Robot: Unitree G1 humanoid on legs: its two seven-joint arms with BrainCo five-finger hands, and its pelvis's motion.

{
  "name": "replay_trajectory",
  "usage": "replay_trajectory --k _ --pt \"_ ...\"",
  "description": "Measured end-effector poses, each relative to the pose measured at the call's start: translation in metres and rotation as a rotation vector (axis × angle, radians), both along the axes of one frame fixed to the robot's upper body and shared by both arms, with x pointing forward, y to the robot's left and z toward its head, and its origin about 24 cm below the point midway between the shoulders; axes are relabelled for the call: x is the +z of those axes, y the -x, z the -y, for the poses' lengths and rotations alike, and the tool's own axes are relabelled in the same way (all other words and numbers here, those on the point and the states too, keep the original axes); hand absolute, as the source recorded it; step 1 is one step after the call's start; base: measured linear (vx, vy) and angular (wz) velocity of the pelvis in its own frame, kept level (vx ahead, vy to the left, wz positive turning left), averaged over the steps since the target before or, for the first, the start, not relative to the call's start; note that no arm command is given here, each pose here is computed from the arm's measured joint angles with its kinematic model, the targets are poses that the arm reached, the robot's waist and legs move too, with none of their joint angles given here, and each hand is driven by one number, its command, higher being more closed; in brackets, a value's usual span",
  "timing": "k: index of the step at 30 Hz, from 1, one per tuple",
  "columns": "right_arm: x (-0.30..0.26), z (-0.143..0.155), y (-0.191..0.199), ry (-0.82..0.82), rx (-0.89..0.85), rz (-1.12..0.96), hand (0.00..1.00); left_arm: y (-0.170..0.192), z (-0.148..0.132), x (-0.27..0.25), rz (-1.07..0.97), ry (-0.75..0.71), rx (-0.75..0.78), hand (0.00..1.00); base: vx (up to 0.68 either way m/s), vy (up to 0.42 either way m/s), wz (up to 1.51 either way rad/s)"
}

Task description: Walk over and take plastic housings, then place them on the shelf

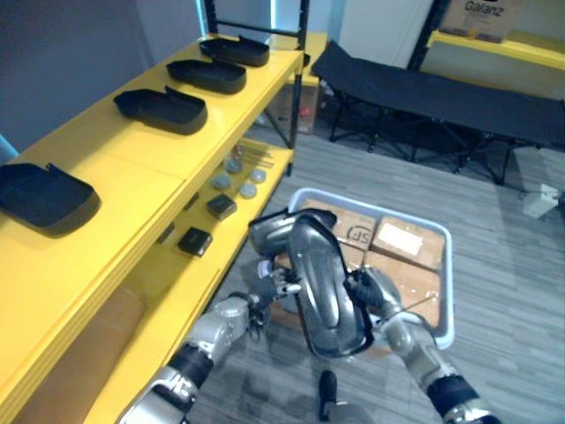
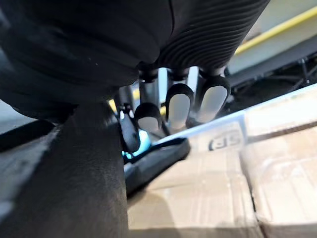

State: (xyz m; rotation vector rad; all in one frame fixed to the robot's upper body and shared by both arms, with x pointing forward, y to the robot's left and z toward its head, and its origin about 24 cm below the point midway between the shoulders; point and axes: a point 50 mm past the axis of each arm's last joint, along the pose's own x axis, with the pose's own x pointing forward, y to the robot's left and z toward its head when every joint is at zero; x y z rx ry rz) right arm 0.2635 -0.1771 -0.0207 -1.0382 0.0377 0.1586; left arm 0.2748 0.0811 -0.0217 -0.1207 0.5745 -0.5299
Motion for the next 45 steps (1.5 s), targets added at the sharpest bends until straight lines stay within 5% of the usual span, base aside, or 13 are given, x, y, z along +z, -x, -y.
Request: replay_trajectory --k 18,25,26,35,45 --pt "-0.001 -0.007 -0.003 -0.006 0.008 0.0 1.0 0.008 0.028 0.014 0.053 0.166 -0.05 0.0 0.0 0.0 0.0" --pt "0.0 -0.007 -0.004 -0.055 -0.008 0.014 1.0 0.007 0.025 0.015 0.093 0.105 -0.045 0.0 -0.01 -0.002 0.02" --pt "-0.001 -0.007 -0.003 -0.008 0.006 0.02 1.0 0.007 0.023 0.014 0.108 0.07 -0.038 1.0 -0.01 0.025 -0.05" --pt "0.005 -0.008 -0.006 -0.022 0.007 0.093 1.0 0.009 0.01 0.004 0.171 -0.098 -0.024 1.0 0.0 0.003 0.0" --pt "0.039 -0.004 -0.016 -0.088 0.008 0.21 1.0 0.002 0.011 0.02 0.287 -0.112 0.024 1.0 -0.02 -0.011 -0.01"
